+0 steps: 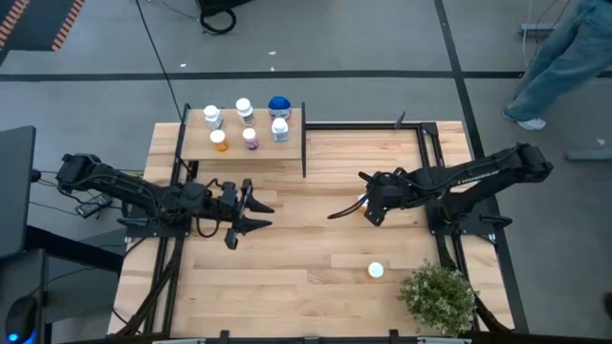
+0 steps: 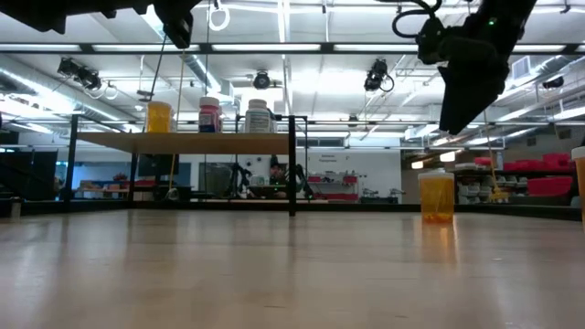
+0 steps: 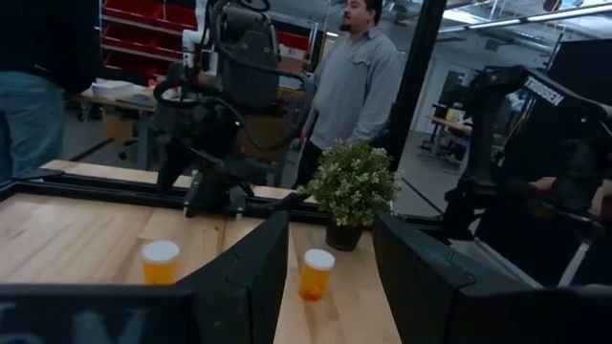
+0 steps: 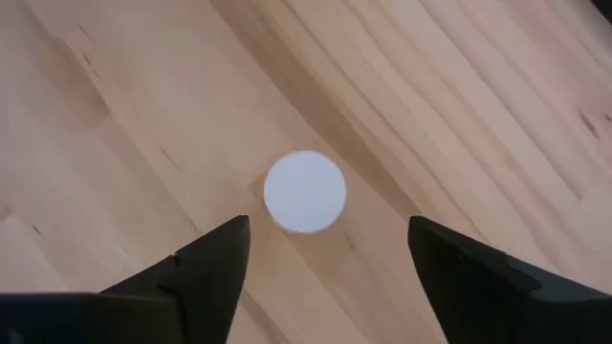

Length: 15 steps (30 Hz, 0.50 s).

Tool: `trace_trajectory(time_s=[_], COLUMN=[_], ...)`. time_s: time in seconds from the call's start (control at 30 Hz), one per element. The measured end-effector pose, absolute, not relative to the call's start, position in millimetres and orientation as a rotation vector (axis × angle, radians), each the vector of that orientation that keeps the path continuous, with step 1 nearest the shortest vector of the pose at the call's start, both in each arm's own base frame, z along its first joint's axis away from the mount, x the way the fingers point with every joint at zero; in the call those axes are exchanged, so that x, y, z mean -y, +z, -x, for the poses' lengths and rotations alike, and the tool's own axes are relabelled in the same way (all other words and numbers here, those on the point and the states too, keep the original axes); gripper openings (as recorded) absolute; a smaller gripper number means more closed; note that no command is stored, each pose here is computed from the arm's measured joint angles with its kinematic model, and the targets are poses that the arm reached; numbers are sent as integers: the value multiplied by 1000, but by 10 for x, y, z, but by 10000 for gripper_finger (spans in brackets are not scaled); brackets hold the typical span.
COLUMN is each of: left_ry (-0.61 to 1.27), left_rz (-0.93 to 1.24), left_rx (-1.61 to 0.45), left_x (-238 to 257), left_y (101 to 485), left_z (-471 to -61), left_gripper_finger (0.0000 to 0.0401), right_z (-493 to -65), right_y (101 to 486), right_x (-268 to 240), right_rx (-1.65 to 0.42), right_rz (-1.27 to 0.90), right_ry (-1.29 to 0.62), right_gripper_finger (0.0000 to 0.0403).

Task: Pick and place medicine bottles onto shelf by color
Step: Put the top orange pill bottle on the shelf

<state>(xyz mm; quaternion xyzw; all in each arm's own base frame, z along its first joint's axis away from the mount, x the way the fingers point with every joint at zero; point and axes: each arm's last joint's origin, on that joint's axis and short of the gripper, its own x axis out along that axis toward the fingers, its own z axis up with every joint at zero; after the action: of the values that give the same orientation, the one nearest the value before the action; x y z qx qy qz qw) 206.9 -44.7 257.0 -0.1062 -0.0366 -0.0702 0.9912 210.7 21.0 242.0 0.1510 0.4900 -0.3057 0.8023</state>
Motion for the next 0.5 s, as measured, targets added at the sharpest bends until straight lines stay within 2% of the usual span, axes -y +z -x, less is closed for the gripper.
trace_trajectory(time_s=[0.17, 0.5], left_ry=[-141, -145], left_rz=[215, 242], left_rx=[76, 62], left_x=[446, 455], left_y=[2573, 2561], left_z=[-2069, -2068], left_gripper_finger=[162, 162], right_z=[-2187, -2420], right_y=[2363, 1966], right_x=[-221, -161], right_rx=[-1040, -1235], right_rz=[-340, -320], right_ry=[-667, -685], right_gripper_finger=[324, 321])
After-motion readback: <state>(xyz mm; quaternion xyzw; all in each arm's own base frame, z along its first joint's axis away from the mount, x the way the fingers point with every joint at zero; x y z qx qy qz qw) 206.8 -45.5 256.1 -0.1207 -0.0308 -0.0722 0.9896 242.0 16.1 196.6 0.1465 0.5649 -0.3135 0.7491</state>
